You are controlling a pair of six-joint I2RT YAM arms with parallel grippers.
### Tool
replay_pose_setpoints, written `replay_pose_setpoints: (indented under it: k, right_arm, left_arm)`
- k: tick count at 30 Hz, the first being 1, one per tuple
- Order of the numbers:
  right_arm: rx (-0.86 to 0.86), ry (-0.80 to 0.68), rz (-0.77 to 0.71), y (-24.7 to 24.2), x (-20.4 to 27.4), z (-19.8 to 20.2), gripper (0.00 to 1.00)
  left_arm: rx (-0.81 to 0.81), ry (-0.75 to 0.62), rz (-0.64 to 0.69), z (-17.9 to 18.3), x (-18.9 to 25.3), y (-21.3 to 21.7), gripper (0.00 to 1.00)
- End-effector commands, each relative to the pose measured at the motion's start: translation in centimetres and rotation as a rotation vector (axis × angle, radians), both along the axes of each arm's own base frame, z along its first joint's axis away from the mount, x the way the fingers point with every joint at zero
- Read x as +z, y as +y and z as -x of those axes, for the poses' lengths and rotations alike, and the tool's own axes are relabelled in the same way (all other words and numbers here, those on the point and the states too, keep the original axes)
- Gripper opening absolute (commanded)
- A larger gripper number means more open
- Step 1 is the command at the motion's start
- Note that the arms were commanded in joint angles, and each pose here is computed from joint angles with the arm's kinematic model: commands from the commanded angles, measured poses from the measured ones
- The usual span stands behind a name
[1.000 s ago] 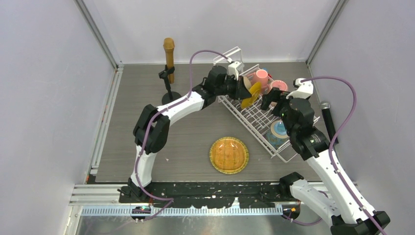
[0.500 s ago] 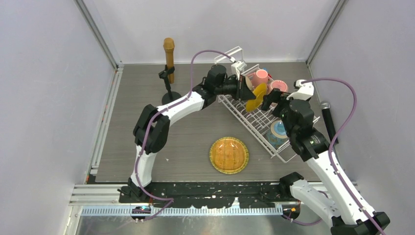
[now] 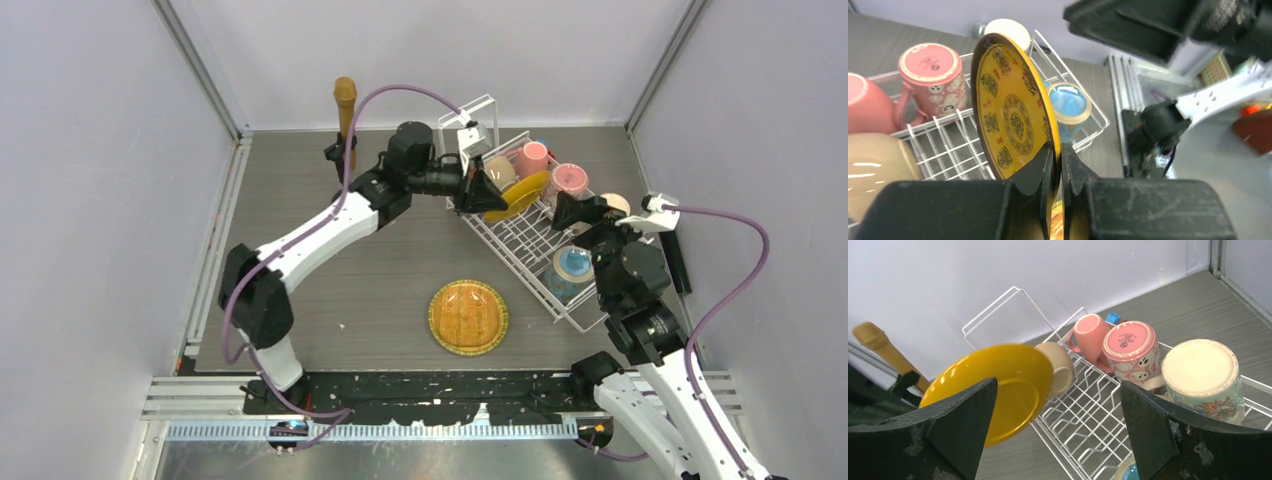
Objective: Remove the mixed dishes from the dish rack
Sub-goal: Pick up the plate from the dish rack, then place the plate at the center of the board.
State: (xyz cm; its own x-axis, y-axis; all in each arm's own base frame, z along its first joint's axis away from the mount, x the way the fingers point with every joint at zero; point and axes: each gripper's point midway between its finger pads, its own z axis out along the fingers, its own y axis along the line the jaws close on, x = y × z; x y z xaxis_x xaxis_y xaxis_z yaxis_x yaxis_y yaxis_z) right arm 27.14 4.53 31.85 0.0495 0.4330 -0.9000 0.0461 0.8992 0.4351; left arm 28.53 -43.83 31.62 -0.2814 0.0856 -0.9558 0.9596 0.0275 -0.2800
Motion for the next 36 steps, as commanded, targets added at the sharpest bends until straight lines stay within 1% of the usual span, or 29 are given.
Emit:
replay_pose_setpoints:
  k: [1, 4, 5, 6, 7, 8, 10, 13, 17, 19, 21, 25, 27, 29, 30, 32, 33, 36]
  right_arm:
    - [-0.018, -0.066, -0.096, -0.1, 2.4, 0.0, 1.00]
    - [0.020, 0.008, -0.095, 1.0, 2.5, -0.7, 1.00]
    - [0.024, 0.067, -0.083, 1.3, 1.3, -1.1, 1.00]
    - [0.035, 0.067, -0.089, 1.6, 2.0, -1.2, 0.99]
    - [0.038, 0.120, -0.080, 1.9, 1.0, -1.5, 0.99]
    - [0.051, 0.116, -0.086, 2.2, 1.6, -1.6, 0.99]
    - [0.072, 0.163, -0.084, 2.8, 1.4, -1.8, 0.99]
    - [0.114, 0.249, -0.083, 3.9, 0.8, -2.1, 0.98]
    - [0.182, 0.373, -0.074, 5.5, -0.3, -2.0, 0.93]
    - [0.242, 0.436, -0.067, 6.6, -1.1, -1.7, 0.91]
    - [0.355, 0.488, -0.067, 8.5, -1.8, -1.1, 0.88]
    - [0.545, 0.538, -0.087, 11.8, -2.9, -0.3, 0.85]
    - [0.610, 0.539, -0.106, 13.1, -3.1, -0.5, 0.84]
    - [0.654, 0.554, -0.127, 14.0, -3.4, -0.6, 0.82]
    - [0.668, 0.569, -0.133, 14.4, -3.7, -0.7, 0.78]
    - [0.722, 0.590, -0.144, 15.3, -4.1, -0.6, 0.74]
    - [0.757, 0.599, -0.152, 15.8, -4.2, -0.3, 0.73]
    - [0.775, 0.655, -0.155, 16.3, -5.6, -0.4, 0.70]
  left_arm:
    - [-0.162, -0.285, -0.107, 4.5, -0.2, 3.7, 0.00]
    - [-0.168, -0.448, -0.301, 5.7, -3.0, 5.9, 0.00]
    - [-0.155, -0.523, -0.373, 5.7, -3.7, 6.6, 0.00]
    - [-0.140, -0.581, -0.457, 5.9, -4.6, 7.2, 0.00]
    - [-0.146, -0.656, -0.529, 6.1, -5.4, 8.0, 0.00]
    - [-0.141, -0.723, -0.582, 6.2, -5.8, 8.6, 0.00]
    - [-0.105, -0.851, -0.651, 5.9, -6.1, 9.5, 0.00]
    - [-0.049, -0.957, -0.625, 5.9, -5.2, 10.2, 0.00]
    - [-0.018, -1.021, -0.572, 6.6, -4.2, 11.1, 0.00]
    - [-0.008, -1.039, -0.566, 6.7, -4.0, 11.5, 0.00]
    - [-0.004, -1.049, -0.567, 6.9, -4.1, 11.8, 0.00]
    - [-0.016, -1.078, -0.564, 7.2, -4.6, 11.7, 0.00]
    - [-0.016, -1.087, -0.563, 7.2, -4.7, 11.6, 0.00]
    - [-0.015, -1.090, -0.560, 7.2, -4.6, 11.5, 0.00]
    - [-0.020, -1.092, -0.553, 7.4, -4.5, 11.4, 0.00]
    - [-0.019, -1.097, -0.543, 7.5, -4.3, 11.3, 0.00]
    - [-0.018, -1.100, -0.536, 7.6, -4.2, 11.3, 0.00]
    - [-0.031, -1.105, -0.508, 8.1, -4.0, 11.1, 0.00]
